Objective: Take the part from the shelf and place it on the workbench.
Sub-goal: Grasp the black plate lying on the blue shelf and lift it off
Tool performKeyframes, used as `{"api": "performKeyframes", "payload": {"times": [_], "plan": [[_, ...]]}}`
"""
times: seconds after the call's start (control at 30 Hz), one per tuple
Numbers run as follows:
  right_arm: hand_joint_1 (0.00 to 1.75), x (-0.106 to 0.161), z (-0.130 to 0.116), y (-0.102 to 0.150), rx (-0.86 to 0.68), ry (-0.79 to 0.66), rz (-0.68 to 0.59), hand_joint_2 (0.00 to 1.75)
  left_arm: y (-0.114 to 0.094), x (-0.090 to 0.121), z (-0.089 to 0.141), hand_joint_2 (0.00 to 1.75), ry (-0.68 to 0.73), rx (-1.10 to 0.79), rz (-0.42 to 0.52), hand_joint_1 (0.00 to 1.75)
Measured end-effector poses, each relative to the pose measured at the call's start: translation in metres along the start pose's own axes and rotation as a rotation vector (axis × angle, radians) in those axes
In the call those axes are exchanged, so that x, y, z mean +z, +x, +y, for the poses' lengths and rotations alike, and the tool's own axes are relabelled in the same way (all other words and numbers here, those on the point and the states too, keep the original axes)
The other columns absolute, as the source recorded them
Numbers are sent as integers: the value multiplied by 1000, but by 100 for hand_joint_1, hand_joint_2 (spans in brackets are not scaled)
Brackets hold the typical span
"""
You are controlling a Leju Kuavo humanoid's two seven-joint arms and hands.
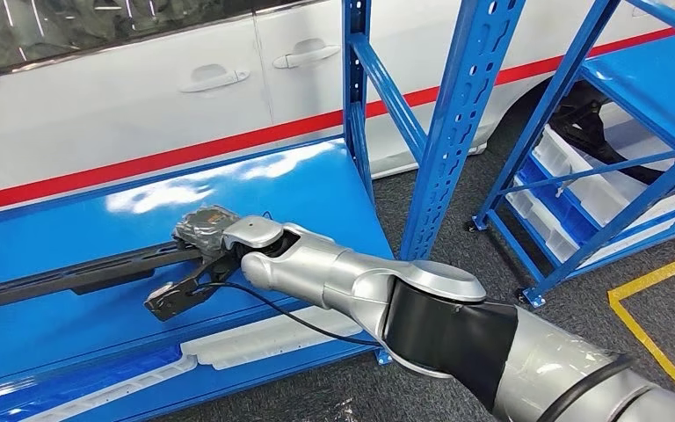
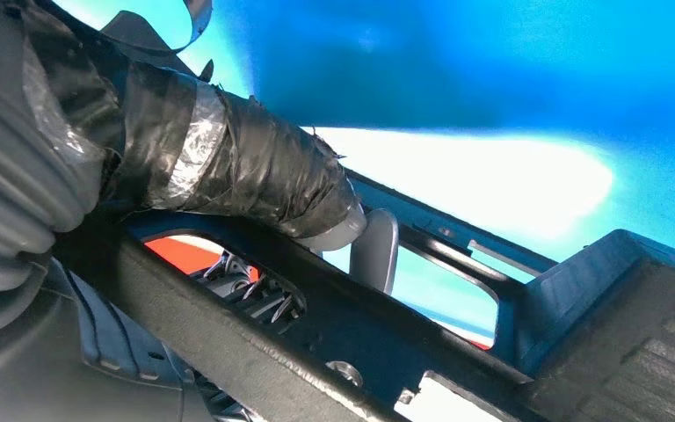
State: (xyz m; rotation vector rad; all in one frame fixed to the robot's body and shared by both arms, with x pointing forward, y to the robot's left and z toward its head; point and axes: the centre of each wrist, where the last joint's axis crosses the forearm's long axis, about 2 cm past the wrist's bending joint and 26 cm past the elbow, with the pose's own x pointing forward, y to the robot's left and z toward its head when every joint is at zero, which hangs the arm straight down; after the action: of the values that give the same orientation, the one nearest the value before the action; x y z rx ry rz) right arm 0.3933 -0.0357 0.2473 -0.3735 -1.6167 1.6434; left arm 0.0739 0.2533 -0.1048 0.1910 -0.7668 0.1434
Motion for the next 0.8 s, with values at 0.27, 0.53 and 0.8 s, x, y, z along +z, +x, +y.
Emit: {"api": "performKeyframes", "payload": {"times": [0.27, 0.53, 0.8], "plan": [[175, 18, -51, 39, -396, -303, -286, 175, -1, 0, 5, 175, 108, -9, 49, 0], [175, 37, -71, 43, -483, -401, -376, 175, -1, 0, 3, 175, 125, -6, 65, 0], [175, 49, -86, 47, -621, -522, -480, 175, 0, 0, 3, 175, 159, -20, 99, 0]]}}
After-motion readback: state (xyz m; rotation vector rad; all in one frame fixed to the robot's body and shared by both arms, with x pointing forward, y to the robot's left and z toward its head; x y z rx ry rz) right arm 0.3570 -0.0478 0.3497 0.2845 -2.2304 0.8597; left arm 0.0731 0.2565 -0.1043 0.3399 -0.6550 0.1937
